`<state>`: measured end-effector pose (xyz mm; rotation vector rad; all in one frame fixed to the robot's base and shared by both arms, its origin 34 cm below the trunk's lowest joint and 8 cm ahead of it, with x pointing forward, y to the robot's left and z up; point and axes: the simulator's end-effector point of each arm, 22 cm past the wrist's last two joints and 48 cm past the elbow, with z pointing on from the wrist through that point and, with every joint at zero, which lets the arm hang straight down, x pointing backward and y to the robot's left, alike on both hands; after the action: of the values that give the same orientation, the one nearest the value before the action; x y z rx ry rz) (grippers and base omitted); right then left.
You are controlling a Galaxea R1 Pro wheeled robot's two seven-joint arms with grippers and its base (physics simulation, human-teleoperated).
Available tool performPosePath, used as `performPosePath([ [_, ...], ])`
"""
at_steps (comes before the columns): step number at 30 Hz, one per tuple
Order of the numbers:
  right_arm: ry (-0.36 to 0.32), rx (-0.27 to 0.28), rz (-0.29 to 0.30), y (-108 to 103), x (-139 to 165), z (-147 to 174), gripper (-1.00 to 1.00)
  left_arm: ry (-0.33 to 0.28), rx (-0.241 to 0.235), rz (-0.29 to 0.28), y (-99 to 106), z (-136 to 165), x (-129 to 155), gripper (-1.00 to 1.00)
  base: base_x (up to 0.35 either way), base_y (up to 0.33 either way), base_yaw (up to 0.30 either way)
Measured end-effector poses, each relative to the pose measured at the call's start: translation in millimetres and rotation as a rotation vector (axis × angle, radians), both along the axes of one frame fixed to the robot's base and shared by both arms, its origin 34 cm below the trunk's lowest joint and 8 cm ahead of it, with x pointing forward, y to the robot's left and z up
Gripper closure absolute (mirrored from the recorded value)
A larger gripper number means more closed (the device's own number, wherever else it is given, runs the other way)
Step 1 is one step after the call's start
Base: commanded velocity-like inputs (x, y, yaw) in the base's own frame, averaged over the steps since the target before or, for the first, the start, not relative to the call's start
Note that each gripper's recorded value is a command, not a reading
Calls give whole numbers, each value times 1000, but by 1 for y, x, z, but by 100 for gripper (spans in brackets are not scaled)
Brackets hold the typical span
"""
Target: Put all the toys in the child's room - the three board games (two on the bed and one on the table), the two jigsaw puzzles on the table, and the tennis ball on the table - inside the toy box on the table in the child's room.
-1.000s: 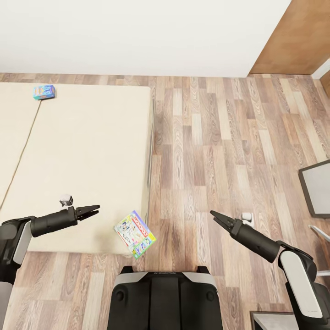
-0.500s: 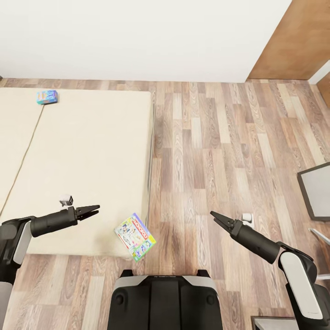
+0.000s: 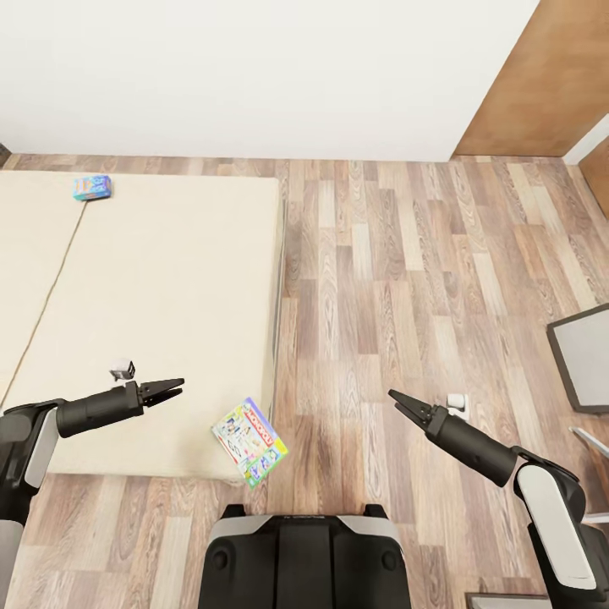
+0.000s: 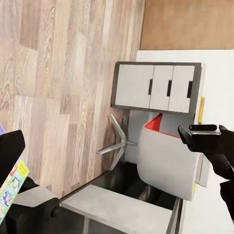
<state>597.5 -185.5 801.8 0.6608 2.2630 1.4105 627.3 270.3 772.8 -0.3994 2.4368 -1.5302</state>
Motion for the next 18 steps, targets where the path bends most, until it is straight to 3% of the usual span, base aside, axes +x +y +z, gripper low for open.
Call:
performPosePath([
  [18,-58,-25,-23,-6,11,14,-100,-31,-1,-1,-1,15,7,-100,0,0,0],
])
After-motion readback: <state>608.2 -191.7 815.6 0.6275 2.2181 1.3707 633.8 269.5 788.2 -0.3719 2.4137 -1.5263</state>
